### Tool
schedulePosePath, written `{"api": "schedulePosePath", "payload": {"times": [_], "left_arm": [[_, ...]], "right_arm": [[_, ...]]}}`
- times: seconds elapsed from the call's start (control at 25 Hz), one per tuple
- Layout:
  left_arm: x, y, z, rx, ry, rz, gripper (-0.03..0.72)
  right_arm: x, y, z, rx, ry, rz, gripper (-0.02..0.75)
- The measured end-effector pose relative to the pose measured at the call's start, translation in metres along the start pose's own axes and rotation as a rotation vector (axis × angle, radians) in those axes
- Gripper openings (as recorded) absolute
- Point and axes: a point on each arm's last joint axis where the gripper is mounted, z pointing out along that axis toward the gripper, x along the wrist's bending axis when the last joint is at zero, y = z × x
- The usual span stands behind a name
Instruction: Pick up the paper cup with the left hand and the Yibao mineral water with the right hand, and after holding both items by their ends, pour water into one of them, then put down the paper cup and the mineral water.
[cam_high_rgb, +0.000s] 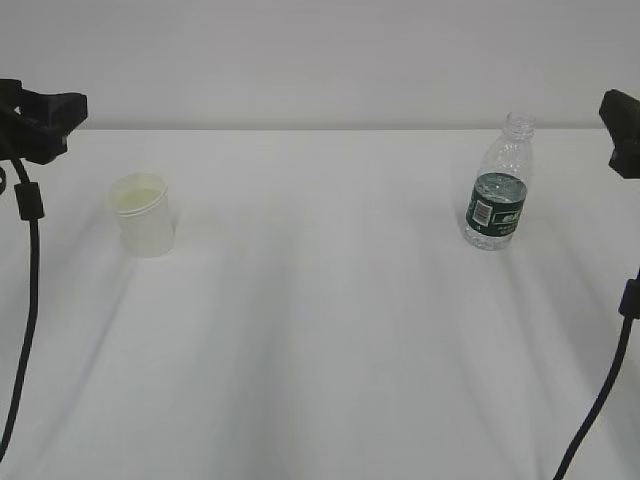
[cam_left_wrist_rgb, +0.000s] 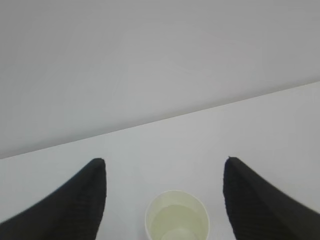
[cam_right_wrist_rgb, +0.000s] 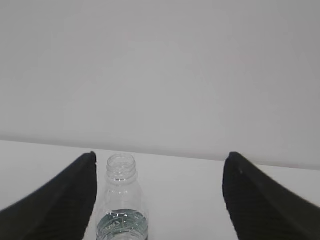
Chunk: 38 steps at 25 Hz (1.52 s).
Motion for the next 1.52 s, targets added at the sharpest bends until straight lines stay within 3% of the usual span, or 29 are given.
{"api": "schedulePosePath", "payload": {"times": [1.0, 1.52], "left_arm": [[0.0, 0.0, 0.0, 0.0, 0.0, 0.002, 0.52], [0.002, 0.003, -0.011, 0.07, 0.021, 0.003, 0.519]], "right_arm": [[-0.001, 0.038, -0.046, 0.061, -0.003, -0.048, 0.59], [-0.002, 0.056, -0.079, 0.07, -0.018, -0.076, 0.59]]}}
